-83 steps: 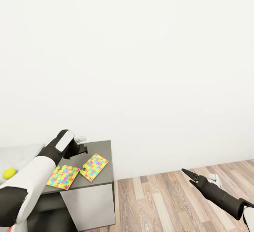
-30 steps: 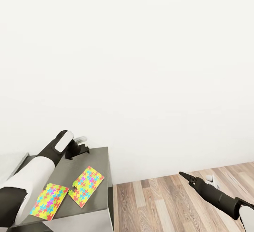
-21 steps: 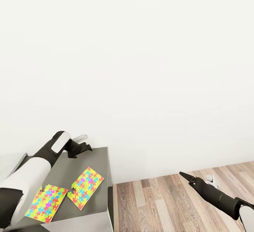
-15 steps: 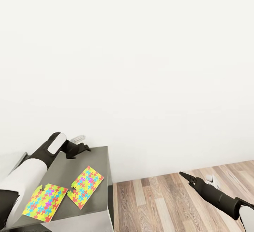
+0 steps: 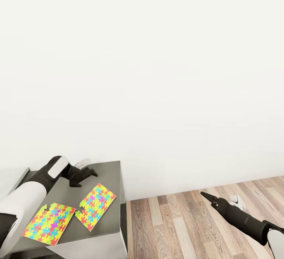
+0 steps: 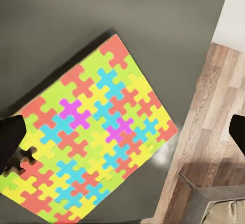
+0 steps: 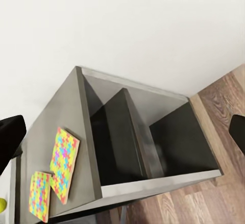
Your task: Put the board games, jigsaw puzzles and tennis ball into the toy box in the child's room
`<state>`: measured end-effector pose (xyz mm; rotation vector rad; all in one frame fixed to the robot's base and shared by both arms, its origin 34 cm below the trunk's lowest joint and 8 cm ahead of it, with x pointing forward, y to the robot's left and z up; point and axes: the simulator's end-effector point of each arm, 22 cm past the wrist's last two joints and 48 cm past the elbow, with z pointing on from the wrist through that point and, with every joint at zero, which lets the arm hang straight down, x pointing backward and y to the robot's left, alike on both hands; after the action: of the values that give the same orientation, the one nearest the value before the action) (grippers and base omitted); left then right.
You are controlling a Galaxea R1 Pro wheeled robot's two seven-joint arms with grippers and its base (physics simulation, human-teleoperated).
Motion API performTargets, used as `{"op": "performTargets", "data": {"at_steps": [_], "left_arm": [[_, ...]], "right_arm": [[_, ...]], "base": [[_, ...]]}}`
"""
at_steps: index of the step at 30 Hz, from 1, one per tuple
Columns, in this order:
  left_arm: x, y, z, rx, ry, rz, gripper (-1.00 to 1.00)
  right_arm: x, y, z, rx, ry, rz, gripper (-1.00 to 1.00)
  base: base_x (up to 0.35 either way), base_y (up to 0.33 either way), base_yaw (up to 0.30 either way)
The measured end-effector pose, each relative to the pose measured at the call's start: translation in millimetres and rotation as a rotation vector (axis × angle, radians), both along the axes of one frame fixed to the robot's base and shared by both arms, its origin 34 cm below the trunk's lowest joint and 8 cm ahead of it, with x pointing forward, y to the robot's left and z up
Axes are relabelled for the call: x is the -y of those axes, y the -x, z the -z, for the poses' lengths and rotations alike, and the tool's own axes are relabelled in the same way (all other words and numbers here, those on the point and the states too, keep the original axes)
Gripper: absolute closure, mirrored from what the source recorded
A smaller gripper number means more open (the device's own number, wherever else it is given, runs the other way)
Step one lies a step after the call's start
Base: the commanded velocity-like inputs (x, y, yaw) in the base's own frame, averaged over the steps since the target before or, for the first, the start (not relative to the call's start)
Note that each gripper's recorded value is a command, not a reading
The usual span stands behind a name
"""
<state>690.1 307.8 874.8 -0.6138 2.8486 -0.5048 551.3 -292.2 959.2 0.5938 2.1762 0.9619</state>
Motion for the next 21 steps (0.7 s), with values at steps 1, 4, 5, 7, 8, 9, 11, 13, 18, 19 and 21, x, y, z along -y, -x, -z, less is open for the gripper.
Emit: {"op": "performTargets", "data": {"at_steps": [1, 4, 5, 7, 8, 9, 11, 13, 18, 19, 21], "left_arm": [[-2, 1, 2, -0.003, -0.002, -0.002, -1.00], [-16, 7, 7, -0.016, -0.017, -0.013, -1.00], [-20, 8, 8, -0.018, -0.020, -0.017, -1.00], [-22, 8, 10, -0.022, -0.021, -0.019, -1.00], [-23, 9, 11, -0.023, -0.021, -0.020, -1.00], [-23, 9, 12, -0.024, -0.020, -0.021, -1.00], [-23, 9, 13, -0.025, -0.015, -0.020, -1.00], [-22, 9, 15, -0.025, -0.008, -0.020, -1.00], [-21, 10, 19, -0.031, -0.001, -0.019, -1.00], [-21, 11, 20, -0.032, 0.000, -0.018, -1.00], [-20, 12, 22, -0.037, -0.003, -0.014, -1.00]], "right_arm": [[0, 0, 1, -0.002, 0.000, 0.000, -1.00], [0, 0, 3, -0.007, -0.001, -0.001, -1.00], [0, 1, 4, -0.009, -0.001, -0.001, -1.00], [0, 1, 5, -0.012, 0.000, -0.001, -1.00], [0, 1, 6, -0.014, -0.001, -0.001, -1.00], [0, 1, 7, -0.016, 0.000, -0.001, -1.00], [0, 1, 8, -0.019, 0.000, -0.001, -1.00], [0, 1, 10, -0.024, 0.000, -0.001, -1.00], [0, 2, 14, -0.033, 0.000, 0.000, -1.00], [0, 2, 15, -0.034, 0.000, 0.000, -1.00], [0, 2, 16, -0.038, -0.001, 0.000, -1.00]], "base": [[0.000, 0.000, 0.000], [0.000, 0.000, 0.000], [0.000, 0.000, 0.000], [0.000, 0.000, 0.000], [0.000, 0.000, 0.000], [0.000, 0.000, 0.000], [0.000, 0.000, 0.000], [0.000, 0.000, 0.000], [0.000, 0.000, 0.000], [0.000, 0.000, 0.000], [0.000, 0.000, 0.000]]}}
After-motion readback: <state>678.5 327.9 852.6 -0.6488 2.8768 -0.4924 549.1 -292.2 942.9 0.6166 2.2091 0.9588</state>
